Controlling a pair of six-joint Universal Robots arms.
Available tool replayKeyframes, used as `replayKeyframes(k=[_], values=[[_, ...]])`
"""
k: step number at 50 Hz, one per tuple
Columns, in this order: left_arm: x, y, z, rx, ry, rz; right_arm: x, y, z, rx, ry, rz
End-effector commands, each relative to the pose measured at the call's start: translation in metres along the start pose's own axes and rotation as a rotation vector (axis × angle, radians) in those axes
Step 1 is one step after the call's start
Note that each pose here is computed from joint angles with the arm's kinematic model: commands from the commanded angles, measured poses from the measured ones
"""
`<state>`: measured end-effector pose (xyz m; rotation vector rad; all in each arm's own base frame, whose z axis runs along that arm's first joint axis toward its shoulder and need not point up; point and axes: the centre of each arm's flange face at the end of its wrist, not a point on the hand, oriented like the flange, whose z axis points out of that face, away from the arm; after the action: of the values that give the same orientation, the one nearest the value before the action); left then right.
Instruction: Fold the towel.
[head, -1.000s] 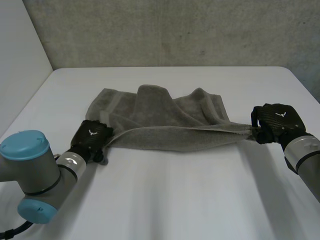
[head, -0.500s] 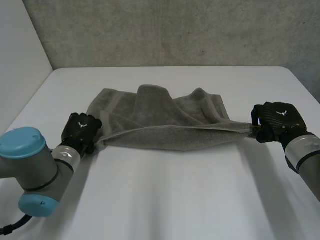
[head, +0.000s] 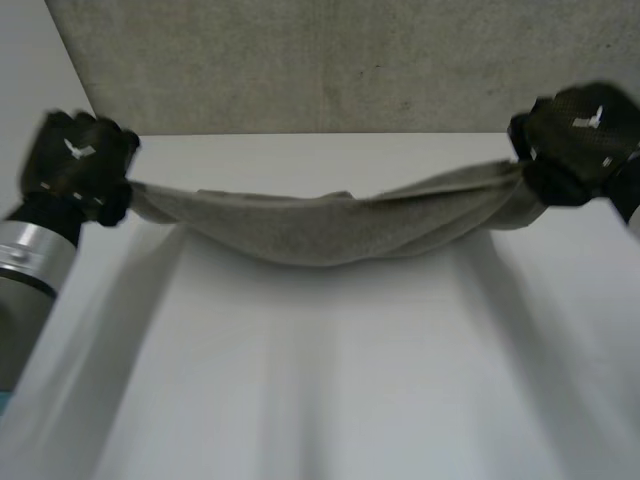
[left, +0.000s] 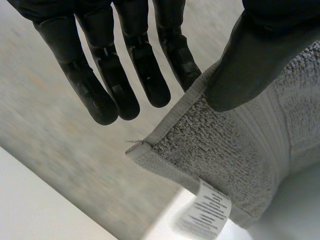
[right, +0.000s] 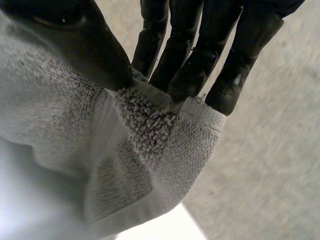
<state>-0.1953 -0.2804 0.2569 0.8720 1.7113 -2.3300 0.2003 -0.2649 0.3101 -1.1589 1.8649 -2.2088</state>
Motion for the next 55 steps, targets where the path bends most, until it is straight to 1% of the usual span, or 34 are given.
replayKeyframes(k=[1, 3, 5, 6, 8, 11, 12, 13, 14, 16, 17, 18, 19, 20, 23, 24, 25, 26, 27, 28, 29, 30, 31, 33, 35, 39, 46, 50, 51, 52, 53, 54, 55], values=[[-0.017, -0.03, -0.018, 0.035, -0.014, -0.005, 0.022, -0.036, -0.007, 0.009, -0.021, -0.031], [-0.009, -0.027, -0.024, 0.003, 0.046, -0.041, 0.022, -0.035, -0.008, -0.023, -0.045, -0.021], [-0.006, -0.024, -0.027, -0.011, 0.071, -0.052, 0.02, -0.02, -0.003, -0.115, -0.095, -0.025], [-0.003, -0.019, -0.03, -0.028, 0.085, -0.058, 0.02, -0.02, -0.003, -0.115, -0.096, -0.025], [-0.003, -0.014, -0.031, -0.041, 0.088, -0.06, 0.018, -0.003, 0.001, -0.218, -0.139, -0.073], [-0.003, -0.003, -0.028, -0.074, 0.09, -0.069, 0.017, 0.003, 0.002, -0.265, -0.168, -0.099], [-0.003, -0.003, -0.028, -0.074, 0.09, -0.069, 0.017, 0.011, 0.004, -0.317, -0.188, -0.121], [0.001, 0.007, -0.025, -0.103, 0.103, -0.076, 0.017, 0.021, 0.009, -0.364, -0.206, -0.135], [0.004, 0.016, -0.021, -0.13, 0.116, -0.083, 0.017, 0.021, 0.009, -0.365, -0.206, -0.136], [0.006, 0.025, -0.015, -0.151, 0.124, -0.089, 0.017, 0.04, 0.022, -0.442, -0.21, -0.143], [0.007, 0.033, -0.008, -0.167, 0.133, -0.096, 0.017, 0.04, 0.022, -0.442, -0.21, -0.143], [0.007, 0.033, -0.008, -0.168, 0.133, -0.096, 0.017, 0.052, 0.029, -0.474, -0.213, -0.136], [0.011, 0.045, -0.001, -0.192, 0.146, -0.104, 0.017, 0.052, 0.029, -0.474, -0.213, -0.136], [0.015, 0.057, 0.008, -0.214, 0.159, -0.113, 0.016, 0.063, 0.036, -0.498, -0.216, -0.123], [0.021, 0.066, 0.017, -0.225, 0.177, -0.119, 0.013, 0.088, 0.051, -0.53, -0.225, -0.101], [0.025, 0.075, 0.028, -0.233, 0.184, -0.122, 0.01, 0.097, 0.06, -0.534, -0.225, -0.086], [0.029, 0.084, 0.039, -0.235, 0.19, -0.125, 0.01, 0.097, 0.06, -0.534, -0.225, -0.086], [0.029, 0.084, 0.039, -0.235, 0.19, -0.125, 0.007, 0.104, 0.067, -0.534, -0.221, -0.065], [0.038, 0.091, 0.049, -0.233, 0.209, -0.129, 0.004, 0.11, 0.074, -0.534, -0.213, -0.038], [0.047, 0.096, 0.058, -0.227, 0.226, -0.129, 0.004, 0.111, 0.074, -0.534, -0.213, -0.038], [0.047, 0.096, 0.058, -0.227, 0.226, -0.129, 0.002, 0.116, 0.08, -0.535, -0.205, -0.013], [0.054, 0.099, 0.07, -0.212, 0.239, -0.128, 0.002, 0.116, 0.08, -0.535, -0.205, -0.013], [0.054, 0.099, 0.07, -0.212, 0.239, -0.128, -0.001, 0.12, 0.087, -0.531, -0.199, 0.001], [0.063, 0.105, 0.088, -0.184, 0.244, -0.122, -0.003, 0.123, 0.092, -0.532, -0.194, 0.011], [0.065, 0.108, 0.096, -0.174, 0.237, -0.117, -0.008, 0.129, 0.103, -0.529, -0.192, 0.011], [0.065, 0.114, 0.115, -0.158, 0.201, -0.105, -0.012, 0.135, 0.11, -0.533, -0.187, 0.003], [0.064, 0.109, 0.123, -0.148, 0.175, -0.1, -0.011, 0.132, 0.115, -0.512, -0.182, 0.003], [0.062, 0.104, 0.123, -0.14, 0.171, -0.097, -0.005, 0.112, 0.115, -0.463, -0.163, -0.023], [0.057, 0.097, 0.125, -0.125, 0.162, -0.096, 0.001, 0.1, 0.116, -0.431, -0.143, -0.04], [0.053, 0.089, 0.126, -0.105, 0.152, -0.094, 0.001, 0.1, 0.116, -0.431, -0.143, -0.04], [0.053, 0.089, 0.126, -0.105, 0.152, -0.094, 0.009, 0.088, 0.118, -0.391, -0.111, -0.058], [0.046, 0.078, 0.128, -0.076, 0.136, -0.087, 0.009, 0.088, 0.118, -0.391, -0.111, -0.059], [0.039, 0.067, 0.131, -0.045, 0.118, -0.084, 0.016, 0.074, 0.122, -0.339, -0.073, -0.078]])
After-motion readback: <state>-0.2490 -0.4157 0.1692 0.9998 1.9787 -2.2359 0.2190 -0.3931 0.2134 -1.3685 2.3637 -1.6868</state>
